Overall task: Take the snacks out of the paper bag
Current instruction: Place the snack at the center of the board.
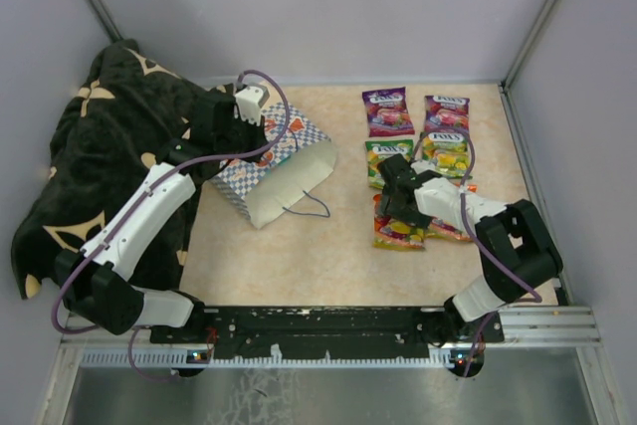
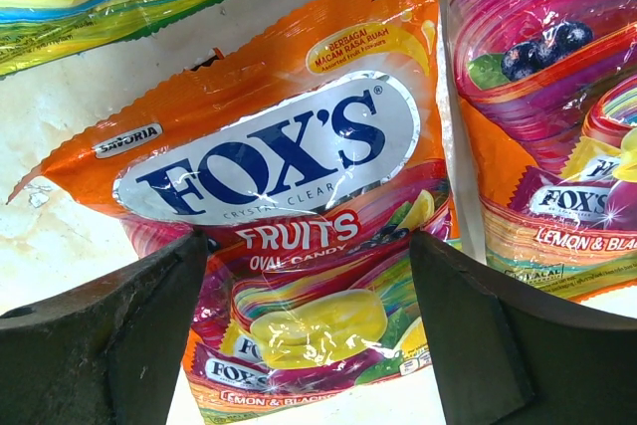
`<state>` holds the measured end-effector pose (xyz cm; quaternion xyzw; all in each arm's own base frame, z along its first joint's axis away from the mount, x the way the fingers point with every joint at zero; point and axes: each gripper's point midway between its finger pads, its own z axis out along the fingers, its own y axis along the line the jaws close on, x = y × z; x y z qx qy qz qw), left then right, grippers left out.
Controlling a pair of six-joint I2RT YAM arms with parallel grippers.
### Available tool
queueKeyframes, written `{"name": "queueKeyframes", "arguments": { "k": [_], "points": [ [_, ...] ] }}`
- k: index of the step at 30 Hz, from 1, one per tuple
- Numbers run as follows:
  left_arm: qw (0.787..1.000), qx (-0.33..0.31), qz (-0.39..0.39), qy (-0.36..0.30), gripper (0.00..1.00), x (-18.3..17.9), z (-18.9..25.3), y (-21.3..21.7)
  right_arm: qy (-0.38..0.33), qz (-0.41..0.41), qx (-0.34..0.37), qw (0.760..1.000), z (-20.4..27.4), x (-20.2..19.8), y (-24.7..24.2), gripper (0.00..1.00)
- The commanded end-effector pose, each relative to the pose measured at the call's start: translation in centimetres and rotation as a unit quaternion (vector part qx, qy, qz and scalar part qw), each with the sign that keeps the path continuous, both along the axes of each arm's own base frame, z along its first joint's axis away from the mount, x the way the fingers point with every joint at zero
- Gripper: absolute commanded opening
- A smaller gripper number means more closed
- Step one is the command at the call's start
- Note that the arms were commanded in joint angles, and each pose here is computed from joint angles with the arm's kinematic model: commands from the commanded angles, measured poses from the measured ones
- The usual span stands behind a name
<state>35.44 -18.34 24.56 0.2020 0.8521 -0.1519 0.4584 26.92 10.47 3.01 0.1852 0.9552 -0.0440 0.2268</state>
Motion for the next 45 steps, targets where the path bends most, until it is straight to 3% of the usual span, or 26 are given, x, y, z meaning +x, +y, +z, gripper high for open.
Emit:
{"name": "queueKeyframes", "arguments": {
  "k": [1,10,18,27,32,35,45],
  "points": [
    [1.0,-0.003,0.003,-0.029,0.12,0.4,2.2,0.3,-0.017,-0.024,-0.015,0.999,0.3,0.5,-1.0,0.83],
    [1.0,-0.002,0.005,-0.03,0.12,0.4,2.3,0.4,-0.009,0.009,-0.038,0.999,-0.2,0.4,-2.1,0.84],
    [1.0,-0.003,0.005,-0.029,0.12,0.4,2.2,0.3,0.019,0.085,-0.014,0.996,-1.7,-0.7,-0.7,0.84],
    [1.0,-0.001,0.008,-0.026,0.12,0.5,2.0,0.4,0.002,0.131,0.034,0.991,-0.4,0.2,2.6,0.86],
    [1.0,0.001,0.009,-0.026,0.12,0.4,2.0,0.5,-0.056,0.098,0.024,0.993,4.3,1.5,1.2,0.93],
    [1.0,0.0,0.006,-0.027,0.12,0.4,2.0,0.5,-0.106,0.064,0.045,0.991,7.4,2.6,-1.2,0.9],
    [1.0,-0.003,0.005,-0.029,0.12,0.2,2.3,0.4,-0.069,-0.043,0.005,0.997,4.3,4.1,-8.5,0.87]
  ]
}}
